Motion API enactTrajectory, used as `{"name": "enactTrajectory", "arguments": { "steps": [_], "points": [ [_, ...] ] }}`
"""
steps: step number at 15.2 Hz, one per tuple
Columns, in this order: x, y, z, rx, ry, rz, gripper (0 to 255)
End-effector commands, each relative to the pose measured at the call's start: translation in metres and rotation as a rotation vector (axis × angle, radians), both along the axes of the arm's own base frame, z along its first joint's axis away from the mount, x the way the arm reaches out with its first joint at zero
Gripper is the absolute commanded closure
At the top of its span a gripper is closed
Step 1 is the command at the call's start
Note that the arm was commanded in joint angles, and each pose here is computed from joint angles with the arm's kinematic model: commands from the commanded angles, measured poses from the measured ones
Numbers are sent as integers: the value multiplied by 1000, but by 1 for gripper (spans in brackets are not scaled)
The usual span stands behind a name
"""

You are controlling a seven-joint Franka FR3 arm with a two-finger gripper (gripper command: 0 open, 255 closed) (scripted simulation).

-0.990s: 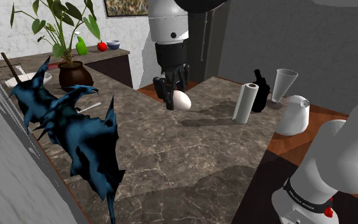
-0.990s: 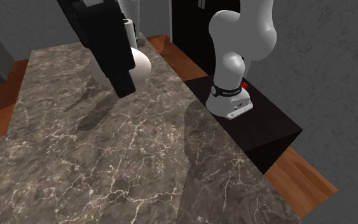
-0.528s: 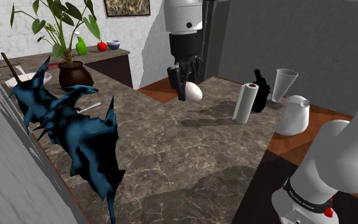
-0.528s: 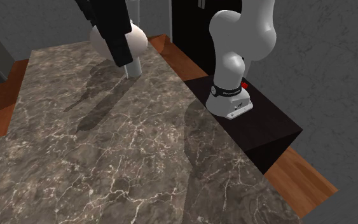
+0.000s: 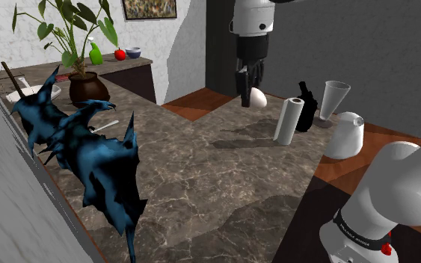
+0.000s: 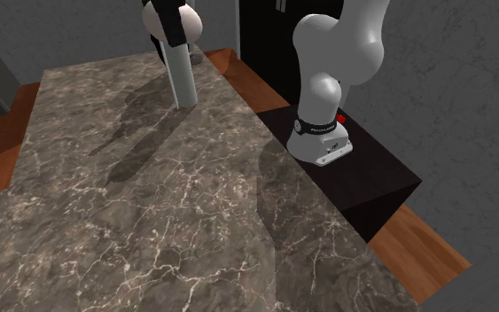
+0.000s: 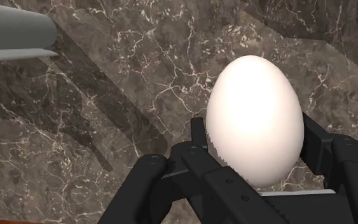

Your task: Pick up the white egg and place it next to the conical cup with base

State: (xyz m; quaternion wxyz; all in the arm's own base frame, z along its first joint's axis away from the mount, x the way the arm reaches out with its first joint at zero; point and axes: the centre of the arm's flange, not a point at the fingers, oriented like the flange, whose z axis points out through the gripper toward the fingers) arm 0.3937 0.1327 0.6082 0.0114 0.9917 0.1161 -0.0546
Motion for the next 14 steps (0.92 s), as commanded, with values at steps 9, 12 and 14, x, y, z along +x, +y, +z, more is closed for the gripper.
{"name": "enactTrajectory", "arguments": {
  "steps": [9, 12, 14],
  "points": [
    [-24, -130, 0, 0, 1, 2, 255],
    [-31, -169, 0, 0, 1, 2, 255],
    [-36, -195, 0, 0, 1, 2, 255]
  ]
}}
